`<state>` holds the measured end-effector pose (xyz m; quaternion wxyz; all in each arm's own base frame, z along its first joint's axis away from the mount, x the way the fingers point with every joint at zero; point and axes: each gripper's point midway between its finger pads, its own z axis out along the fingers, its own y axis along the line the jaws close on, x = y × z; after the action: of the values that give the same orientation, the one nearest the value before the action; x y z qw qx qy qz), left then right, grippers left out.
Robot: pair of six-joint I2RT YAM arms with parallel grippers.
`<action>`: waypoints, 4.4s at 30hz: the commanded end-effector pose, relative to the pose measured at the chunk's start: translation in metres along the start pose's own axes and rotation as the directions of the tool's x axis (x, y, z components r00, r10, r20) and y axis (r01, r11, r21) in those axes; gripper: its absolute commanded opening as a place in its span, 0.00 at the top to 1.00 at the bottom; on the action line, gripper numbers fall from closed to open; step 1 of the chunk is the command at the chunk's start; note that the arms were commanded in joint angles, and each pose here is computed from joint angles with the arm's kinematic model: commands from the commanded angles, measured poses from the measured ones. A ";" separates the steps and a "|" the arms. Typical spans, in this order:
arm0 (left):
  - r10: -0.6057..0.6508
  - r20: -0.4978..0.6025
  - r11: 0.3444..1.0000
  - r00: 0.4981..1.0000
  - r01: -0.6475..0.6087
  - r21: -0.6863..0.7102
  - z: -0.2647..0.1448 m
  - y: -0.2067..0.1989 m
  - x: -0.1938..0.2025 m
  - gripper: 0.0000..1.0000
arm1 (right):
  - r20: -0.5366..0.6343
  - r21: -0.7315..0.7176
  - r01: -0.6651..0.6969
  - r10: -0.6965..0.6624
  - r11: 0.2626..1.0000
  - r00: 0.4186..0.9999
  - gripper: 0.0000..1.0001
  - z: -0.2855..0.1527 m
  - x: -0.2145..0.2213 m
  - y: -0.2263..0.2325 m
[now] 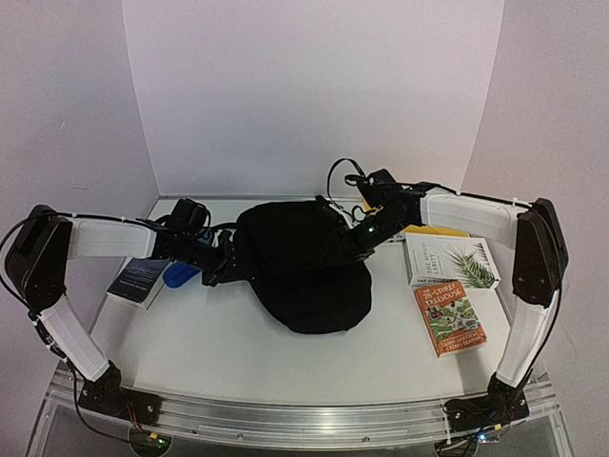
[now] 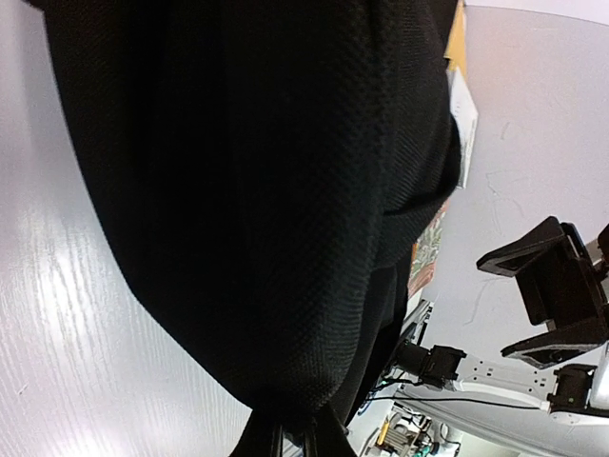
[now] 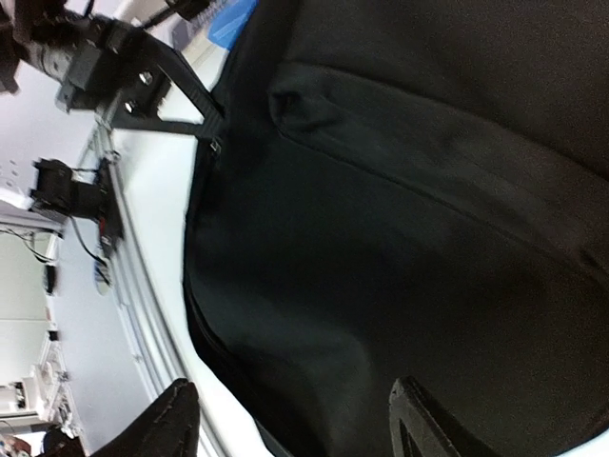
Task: Pack the student bag
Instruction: Adjust the student bag at the center of the board, then unzip the student bag at the center of the board.
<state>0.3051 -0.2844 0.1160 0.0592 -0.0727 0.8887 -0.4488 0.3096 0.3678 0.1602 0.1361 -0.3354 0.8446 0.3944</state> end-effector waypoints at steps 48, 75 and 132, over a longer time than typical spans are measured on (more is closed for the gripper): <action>0.077 0.054 0.992 0.996 -0.081 0.093 0.001 -0.051 -0.017 0.92 | -0.031 -0.296 -0.012 0.003 0.955 1.000 1.00 0.100 -0.022 0.080; -0.056 0.126 0.989 0.990 0.072 -0.126 0.015 -0.012 -0.052 1.00 | -0.085 -0.118 0.127 -0.138 0.985 0.987 1.00 0.066 0.047 0.057; -0.034 0.029 0.987 0.999 0.039 -0.159 -0.002 -0.005 0.016 1.00 | -0.101 0.070 0.029 -0.022 0.997 0.995 1.00 -0.005 0.081 -0.024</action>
<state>0.2817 -0.3115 0.1008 0.0229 -0.0932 0.9216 -0.3761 0.2546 0.3525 0.1003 0.0901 -0.3692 0.8494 0.3662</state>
